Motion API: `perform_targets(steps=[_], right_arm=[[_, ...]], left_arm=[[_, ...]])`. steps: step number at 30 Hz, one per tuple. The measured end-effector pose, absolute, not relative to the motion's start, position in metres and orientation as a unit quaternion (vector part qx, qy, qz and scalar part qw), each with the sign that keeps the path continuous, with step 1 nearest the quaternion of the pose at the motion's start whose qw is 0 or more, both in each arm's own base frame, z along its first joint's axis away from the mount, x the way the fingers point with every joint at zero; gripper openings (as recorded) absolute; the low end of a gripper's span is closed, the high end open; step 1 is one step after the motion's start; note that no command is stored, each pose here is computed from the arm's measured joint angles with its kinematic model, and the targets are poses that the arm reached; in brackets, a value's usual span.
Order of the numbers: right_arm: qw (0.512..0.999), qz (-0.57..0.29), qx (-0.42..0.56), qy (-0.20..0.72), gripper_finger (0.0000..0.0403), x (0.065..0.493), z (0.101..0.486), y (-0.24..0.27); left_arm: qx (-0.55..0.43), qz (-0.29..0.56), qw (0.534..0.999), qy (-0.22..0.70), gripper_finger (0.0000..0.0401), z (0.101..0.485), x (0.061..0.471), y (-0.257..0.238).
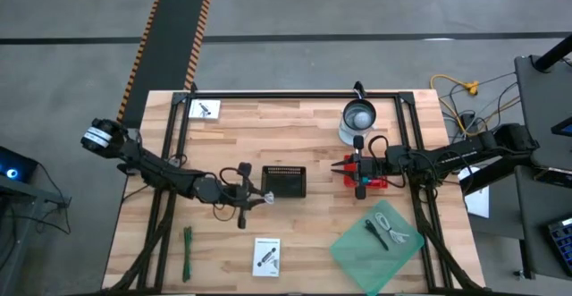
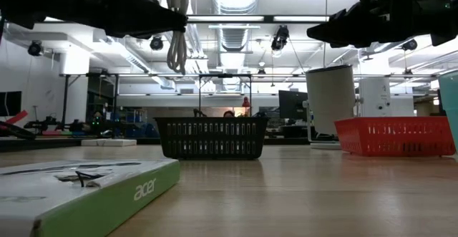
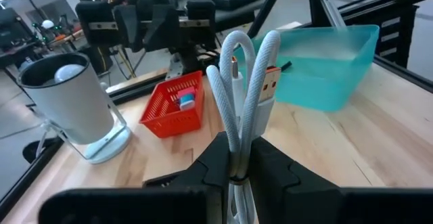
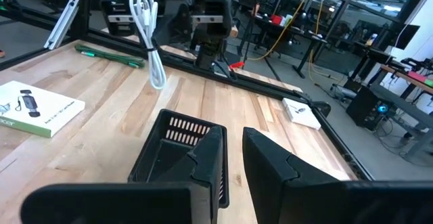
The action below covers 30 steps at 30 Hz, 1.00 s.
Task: Pick and place items into bin
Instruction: Put the white charger cable into the blue bin
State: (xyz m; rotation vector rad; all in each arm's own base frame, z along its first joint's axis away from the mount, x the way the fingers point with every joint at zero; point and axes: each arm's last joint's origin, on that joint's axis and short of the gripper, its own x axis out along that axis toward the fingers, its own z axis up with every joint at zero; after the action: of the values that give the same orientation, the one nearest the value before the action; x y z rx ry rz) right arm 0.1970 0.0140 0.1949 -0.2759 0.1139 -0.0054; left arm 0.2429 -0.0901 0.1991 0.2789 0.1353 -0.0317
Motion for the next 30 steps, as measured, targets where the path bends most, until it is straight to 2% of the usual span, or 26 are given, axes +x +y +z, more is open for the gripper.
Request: perform_targets(steps=[22,30], right_arm=[[0.989,-0.003,-0.137,0.057,0.0047,0.197,0.1949,0.014],[0.989,-0.003,-0.137,0.056,0.0047,0.197,0.195,0.014]], left_arm=[[0.136,-0.014,0.989,0.06,0.002,0.2009,0.2435,-0.0895],[0.125,-0.008,0.992,0.032,0.002,0.207,0.2451,-0.0872]])
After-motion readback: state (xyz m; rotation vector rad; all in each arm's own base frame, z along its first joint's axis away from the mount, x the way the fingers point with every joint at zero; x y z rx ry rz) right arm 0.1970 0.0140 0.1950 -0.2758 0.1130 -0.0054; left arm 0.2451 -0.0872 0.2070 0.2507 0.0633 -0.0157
